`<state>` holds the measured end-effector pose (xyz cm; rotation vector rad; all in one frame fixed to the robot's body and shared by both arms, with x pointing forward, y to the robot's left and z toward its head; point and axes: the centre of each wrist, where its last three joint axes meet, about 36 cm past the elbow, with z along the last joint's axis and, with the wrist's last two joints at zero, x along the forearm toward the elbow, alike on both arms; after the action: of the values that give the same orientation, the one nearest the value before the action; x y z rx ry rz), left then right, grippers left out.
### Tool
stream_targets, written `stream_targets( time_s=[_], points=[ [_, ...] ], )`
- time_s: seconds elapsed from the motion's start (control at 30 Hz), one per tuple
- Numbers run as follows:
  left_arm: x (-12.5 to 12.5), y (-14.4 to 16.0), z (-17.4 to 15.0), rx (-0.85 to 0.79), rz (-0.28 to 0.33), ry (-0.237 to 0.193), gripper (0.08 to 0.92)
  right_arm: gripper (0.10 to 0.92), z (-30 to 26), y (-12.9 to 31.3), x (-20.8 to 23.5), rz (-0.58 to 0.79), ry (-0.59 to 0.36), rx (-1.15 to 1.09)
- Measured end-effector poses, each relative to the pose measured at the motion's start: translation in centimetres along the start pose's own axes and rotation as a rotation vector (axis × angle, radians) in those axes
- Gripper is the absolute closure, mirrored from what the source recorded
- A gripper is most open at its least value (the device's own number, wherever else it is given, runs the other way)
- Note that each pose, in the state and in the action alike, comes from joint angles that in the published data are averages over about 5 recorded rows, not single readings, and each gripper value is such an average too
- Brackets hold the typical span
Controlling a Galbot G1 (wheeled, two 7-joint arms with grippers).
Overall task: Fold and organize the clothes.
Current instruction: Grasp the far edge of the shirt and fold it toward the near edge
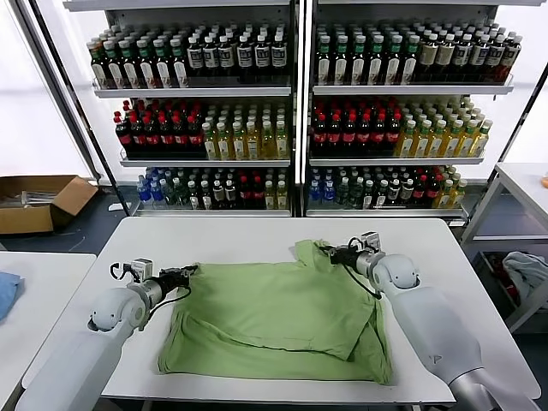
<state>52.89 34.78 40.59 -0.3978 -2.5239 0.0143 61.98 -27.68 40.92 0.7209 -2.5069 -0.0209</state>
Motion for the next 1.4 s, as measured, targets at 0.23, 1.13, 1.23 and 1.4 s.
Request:
stream_targets(
  time_s=[0.23,1.13,1.23,1.4],
  points=[
    [1.4,-0.3,-1.0,-0.008,-0.010,-0.051,0.911,0.916,-0.5,1.0,2.6,-0.018,-0.069,-0.027],
    [11.6,-3.3,1.1,-0.057,-0.004,-0.139,0.911,0.916,3.7,5.4,17.9,-0.024,-0.195,-0.056],
    [12.6,-3.7,2.3,-0.057,-0.001,-0.116,0.911,0.916,5.2,6.2,19.6,-0.016,-0.183,-0.063],
    [13.7,-4.4,5.1,-0.056,0.010,-0.046,0.911,0.916,8.4,7.9,21.8,-0.007,-0.140,-0.082]
  ],
)
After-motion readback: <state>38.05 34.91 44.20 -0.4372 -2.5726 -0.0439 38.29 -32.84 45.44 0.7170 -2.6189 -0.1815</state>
